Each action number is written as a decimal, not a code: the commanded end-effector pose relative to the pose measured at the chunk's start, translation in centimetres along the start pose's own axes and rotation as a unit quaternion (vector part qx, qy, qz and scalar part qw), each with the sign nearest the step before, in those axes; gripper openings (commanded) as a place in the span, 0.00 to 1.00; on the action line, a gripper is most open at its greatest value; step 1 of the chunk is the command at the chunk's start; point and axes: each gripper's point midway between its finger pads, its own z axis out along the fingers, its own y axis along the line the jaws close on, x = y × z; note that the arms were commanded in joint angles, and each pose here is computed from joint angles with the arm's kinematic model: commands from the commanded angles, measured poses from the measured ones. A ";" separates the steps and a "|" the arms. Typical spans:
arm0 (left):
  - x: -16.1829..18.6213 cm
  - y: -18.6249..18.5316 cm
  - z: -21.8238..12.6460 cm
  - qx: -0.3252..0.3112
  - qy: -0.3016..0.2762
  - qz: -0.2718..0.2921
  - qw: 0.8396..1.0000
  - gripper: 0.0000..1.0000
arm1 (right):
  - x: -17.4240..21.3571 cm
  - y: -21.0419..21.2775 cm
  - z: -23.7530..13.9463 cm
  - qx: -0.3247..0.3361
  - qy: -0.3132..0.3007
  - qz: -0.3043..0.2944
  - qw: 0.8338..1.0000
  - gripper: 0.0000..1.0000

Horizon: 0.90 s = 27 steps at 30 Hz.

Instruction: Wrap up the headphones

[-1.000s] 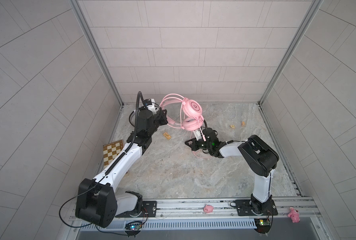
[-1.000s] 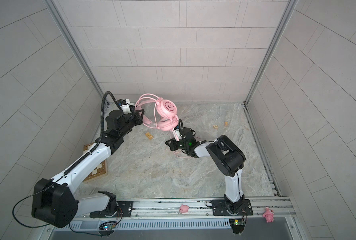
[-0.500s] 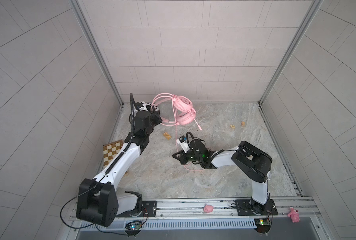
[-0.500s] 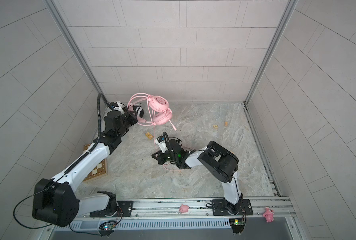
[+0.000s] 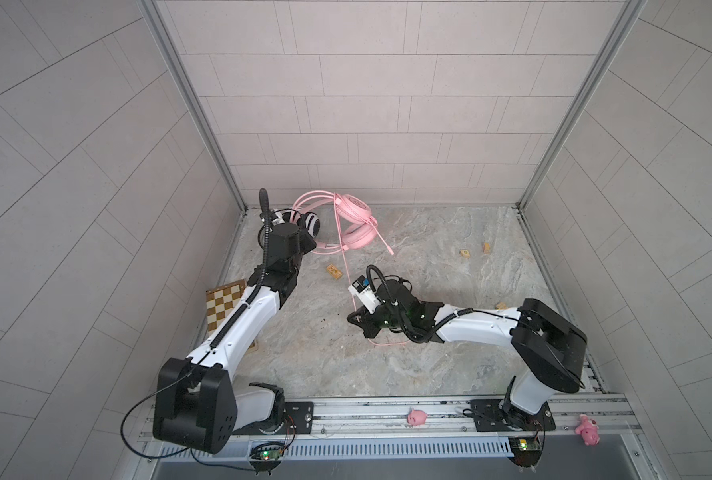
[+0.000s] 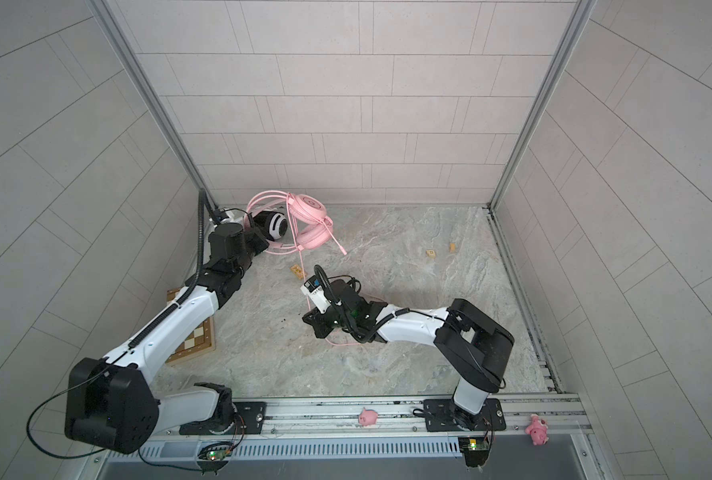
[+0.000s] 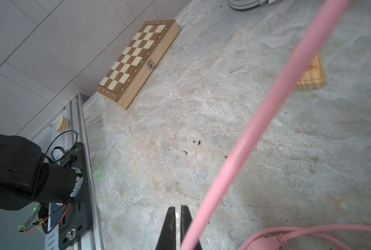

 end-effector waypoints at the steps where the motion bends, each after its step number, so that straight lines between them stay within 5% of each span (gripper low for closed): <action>1: -3.5 -0.3 -0.7 -0.007 -0.061 -0.013 0.998 0.00 | 0.0 0.9 -2.3 0.028 0.039 -0.048 0.998 0.03; 10: -2.3 -1.4 -0.5 -0.038 -0.053 0.102 0.993 0.00 | -5.6 1.8 -8.4 0.080 0.004 -0.115 0.990 0.04; 19: -1.1 -5.0 -2.6 -0.068 -0.071 0.288 0.953 0.00 | -9.9 -5.1 -15.5 0.227 -0.024 -0.111 0.967 0.05; 27: 1.5 -8.5 -3.0 -0.028 -0.053 0.386 0.921 0.00 | -13.4 -9.7 -20.5 0.352 -0.038 -0.134 0.926 0.06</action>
